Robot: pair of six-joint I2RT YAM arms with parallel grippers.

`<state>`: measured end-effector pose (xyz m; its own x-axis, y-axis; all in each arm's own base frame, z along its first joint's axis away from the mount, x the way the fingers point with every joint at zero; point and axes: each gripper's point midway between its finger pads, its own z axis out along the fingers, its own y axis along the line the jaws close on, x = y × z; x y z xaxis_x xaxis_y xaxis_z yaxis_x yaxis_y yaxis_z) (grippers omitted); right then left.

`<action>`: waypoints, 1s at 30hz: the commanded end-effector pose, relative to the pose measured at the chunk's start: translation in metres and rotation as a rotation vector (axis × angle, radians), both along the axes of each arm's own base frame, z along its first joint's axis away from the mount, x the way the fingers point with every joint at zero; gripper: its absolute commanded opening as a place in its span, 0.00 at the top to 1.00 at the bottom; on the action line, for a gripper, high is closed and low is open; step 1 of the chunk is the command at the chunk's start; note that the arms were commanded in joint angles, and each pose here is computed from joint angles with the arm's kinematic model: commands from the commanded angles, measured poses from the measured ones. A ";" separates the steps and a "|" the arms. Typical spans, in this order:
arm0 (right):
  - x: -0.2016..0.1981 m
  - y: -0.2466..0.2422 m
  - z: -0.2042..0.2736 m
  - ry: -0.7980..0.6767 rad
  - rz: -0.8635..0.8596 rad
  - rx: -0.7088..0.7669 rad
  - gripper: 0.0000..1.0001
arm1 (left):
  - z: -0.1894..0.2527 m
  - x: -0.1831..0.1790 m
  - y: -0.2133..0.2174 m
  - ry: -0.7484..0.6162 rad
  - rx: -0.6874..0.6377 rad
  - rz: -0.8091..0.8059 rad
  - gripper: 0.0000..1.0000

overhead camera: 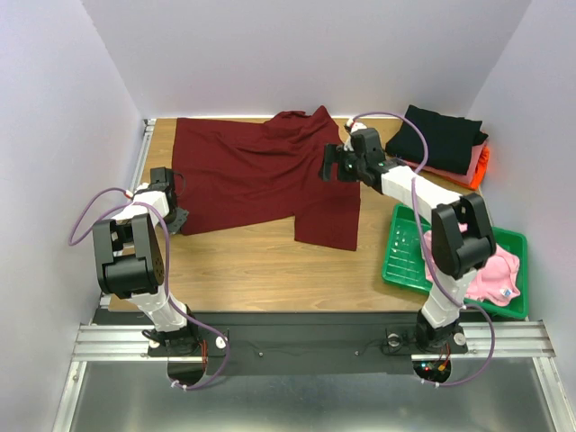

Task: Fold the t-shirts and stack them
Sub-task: Flatten the tshirt out

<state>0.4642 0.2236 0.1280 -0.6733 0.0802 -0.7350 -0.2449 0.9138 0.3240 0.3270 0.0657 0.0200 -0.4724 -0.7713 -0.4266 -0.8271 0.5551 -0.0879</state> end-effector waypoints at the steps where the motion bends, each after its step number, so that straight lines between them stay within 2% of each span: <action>1: -0.017 -0.011 0.016 -0.033 -0.033 0.021 0.00 | -0.016 -0.005 -0.011 0.012 -0.052 -0.038 1.00; 4: -0.036 -0.015 0.012 -0.003 -0.031 0.036 0.00 | -0.010 0.000 -0.011 -0.009 -0.050 -0.056 1.00; 7: -0.072 -0.023 -0.014 0.100 -0.019 0.027 0.01 | 0.002 0.010 -0.011 -0.043 -0.047 -0.078 1.00; 12: -0.117 -0.034 -0.027 0.182 0.020 0.000 0.02 | 0.022 0.022 -0.012 -0.097 -0.044 -0.101 1.00; 18: -0.158 -0.048 -0.048 0.302 0.000 -0.046 0.08 | 0.033 0.029 -0.009 -0.117 -0.028 -0.115 1.00; 30: -0.179 -0.035 -0.088 0.426 0.001 -0.093 0.23 | 0.031 0.025 -0.010 -0.112 -0.025 -0.134 1.00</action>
<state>0.2902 0.1797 0.0432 -0.9123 0.0303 -0.4084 -0.1103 0.9422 0.3163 0.3455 0.0539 0.0295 -0.5327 -0.7333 -0.4224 -0.7509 0.6398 -0.1639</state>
